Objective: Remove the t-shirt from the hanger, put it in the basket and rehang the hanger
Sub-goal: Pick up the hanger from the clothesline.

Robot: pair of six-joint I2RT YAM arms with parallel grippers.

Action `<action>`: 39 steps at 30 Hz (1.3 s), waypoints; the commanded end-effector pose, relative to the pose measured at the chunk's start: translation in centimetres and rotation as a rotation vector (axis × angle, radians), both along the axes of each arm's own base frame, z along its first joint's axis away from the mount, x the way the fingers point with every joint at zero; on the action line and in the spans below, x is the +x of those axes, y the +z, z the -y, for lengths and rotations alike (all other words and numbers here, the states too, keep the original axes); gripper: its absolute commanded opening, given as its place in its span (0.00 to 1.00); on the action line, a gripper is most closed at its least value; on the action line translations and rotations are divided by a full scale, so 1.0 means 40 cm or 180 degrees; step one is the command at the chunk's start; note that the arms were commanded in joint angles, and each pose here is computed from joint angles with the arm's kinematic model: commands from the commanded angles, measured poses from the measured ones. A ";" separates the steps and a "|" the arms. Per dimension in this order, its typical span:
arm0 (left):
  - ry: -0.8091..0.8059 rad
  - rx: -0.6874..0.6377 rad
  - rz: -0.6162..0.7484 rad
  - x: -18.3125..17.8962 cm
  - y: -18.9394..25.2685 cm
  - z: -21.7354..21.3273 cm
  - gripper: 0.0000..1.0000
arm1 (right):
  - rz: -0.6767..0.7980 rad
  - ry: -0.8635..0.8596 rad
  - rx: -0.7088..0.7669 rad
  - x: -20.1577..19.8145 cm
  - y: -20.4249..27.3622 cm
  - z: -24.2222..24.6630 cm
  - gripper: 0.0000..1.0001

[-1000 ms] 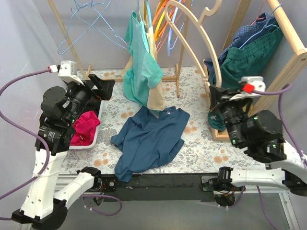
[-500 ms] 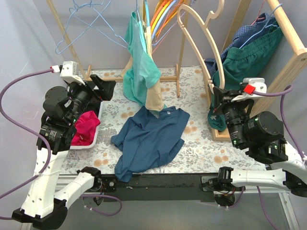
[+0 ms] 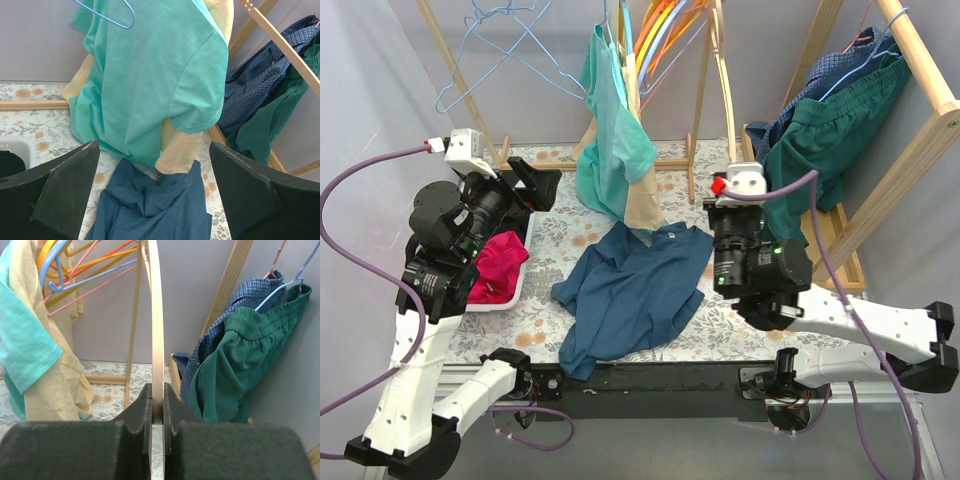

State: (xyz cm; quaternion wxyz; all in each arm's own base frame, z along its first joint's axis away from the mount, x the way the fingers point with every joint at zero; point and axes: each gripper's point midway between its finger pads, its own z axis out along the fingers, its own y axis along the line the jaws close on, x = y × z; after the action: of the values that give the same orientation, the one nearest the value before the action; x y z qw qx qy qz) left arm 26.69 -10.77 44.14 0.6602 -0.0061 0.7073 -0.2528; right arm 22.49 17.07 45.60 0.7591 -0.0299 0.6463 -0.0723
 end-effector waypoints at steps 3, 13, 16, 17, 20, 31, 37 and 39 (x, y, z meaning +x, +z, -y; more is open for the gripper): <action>0.0038 0.0031 0.0035 -0.026 0.008 -0.015 0.92 | 0.0205 -0.0185 0.0366 0.003 0.081 0.002 0.01; 0.0053 0.0050 0.0038 -0.036 0.008 -0.021 0.92 | 0.0185 -0.0105 0.0377 -0.003 0.051 -0.044 0.01; 0.0062 0.0053 0.0028 -0.036 0.006 -0.022 0.92 | 0.0239 0.0020 0.0381 -0.021 0.059 -0.060 0.01; 0.0067 0.0056 0.0019 -0.034 0.005 -0.022 0.92 | 0.0252 0.0049 0.0386 -0.027 0.060 -0.059 0.01; 0.0077 0.0062 0.0016 -0.033 0.003 -0.023 0.92 | 0.0251 0.0097 0.0417 -0.045 0.069 -0.044 0.01; 0.0048 0.0040 -0.0013 -0.030 -0.006 -0.017 0.92 | 0.0288 0.0231 0.0505 -0.055 0.077 -0.026 0.01; 0.0033 0.0037 -0.0003 -0.034 -0.003 -0.016 0.92 | 0.0383 0.0107 0.0438 -0.018 0.076 -0.045 0.01; 0.0038 0.0036 0.0001 -0.034 -0.001 -0.017 0.92 | 0.0418 0.0054 0.0441 -0.004 0.078 -0.043 0.01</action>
State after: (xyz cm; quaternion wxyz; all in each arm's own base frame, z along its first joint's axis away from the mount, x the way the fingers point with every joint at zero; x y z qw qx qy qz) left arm 25.59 -10.27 43.85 0.6574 -0.0083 0.7117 -0.2474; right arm 21.52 18.90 47.45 0.7840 -0.0049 0.6194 -0.0413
